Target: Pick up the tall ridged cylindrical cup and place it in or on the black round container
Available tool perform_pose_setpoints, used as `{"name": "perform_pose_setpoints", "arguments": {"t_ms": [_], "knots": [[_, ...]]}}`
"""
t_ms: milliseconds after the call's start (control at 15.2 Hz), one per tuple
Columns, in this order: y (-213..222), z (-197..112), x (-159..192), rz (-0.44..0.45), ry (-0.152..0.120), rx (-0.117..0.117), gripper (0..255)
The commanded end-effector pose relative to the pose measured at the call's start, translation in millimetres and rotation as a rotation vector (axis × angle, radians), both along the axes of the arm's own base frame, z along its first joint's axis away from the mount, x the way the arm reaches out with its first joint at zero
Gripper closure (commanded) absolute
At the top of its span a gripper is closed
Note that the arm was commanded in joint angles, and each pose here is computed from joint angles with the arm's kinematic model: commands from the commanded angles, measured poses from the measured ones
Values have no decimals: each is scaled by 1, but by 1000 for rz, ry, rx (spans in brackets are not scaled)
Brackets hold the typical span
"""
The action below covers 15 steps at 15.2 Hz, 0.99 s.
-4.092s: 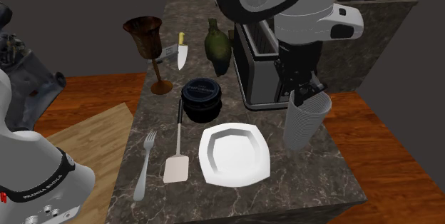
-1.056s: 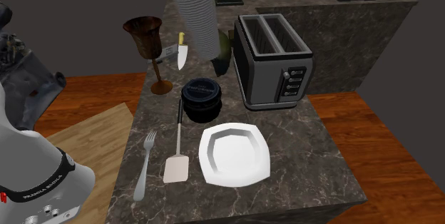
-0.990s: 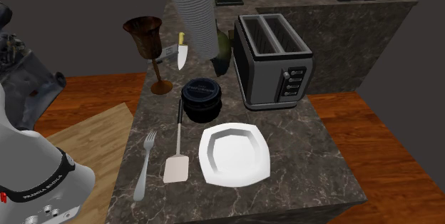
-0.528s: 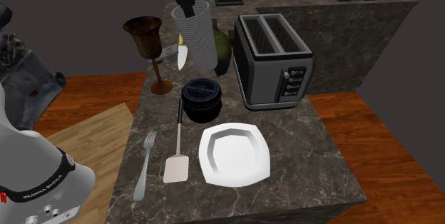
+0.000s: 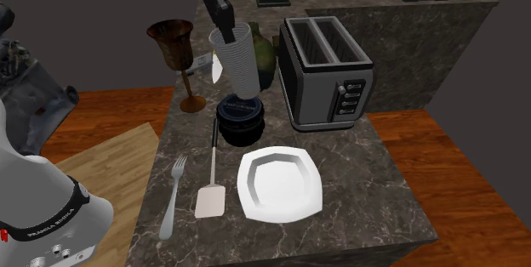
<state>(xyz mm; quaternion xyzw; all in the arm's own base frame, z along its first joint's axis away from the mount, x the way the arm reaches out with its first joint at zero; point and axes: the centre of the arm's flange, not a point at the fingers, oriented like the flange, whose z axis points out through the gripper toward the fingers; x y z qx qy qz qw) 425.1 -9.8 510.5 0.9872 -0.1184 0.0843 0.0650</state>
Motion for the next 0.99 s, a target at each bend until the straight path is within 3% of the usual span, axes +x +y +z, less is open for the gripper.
{"name": "perform_pose_setpoints", "arguments": {"t_ms": [0, 330, 858, 924], "knots": [[0, -11, 0, 0, -1, 0, 255], [0, -37, 0, 0, -1, 0, 255], [0, -37, 0, 0, -1, 0, 255], [0, -37, 0, 0, -1, 0, 0]]}}
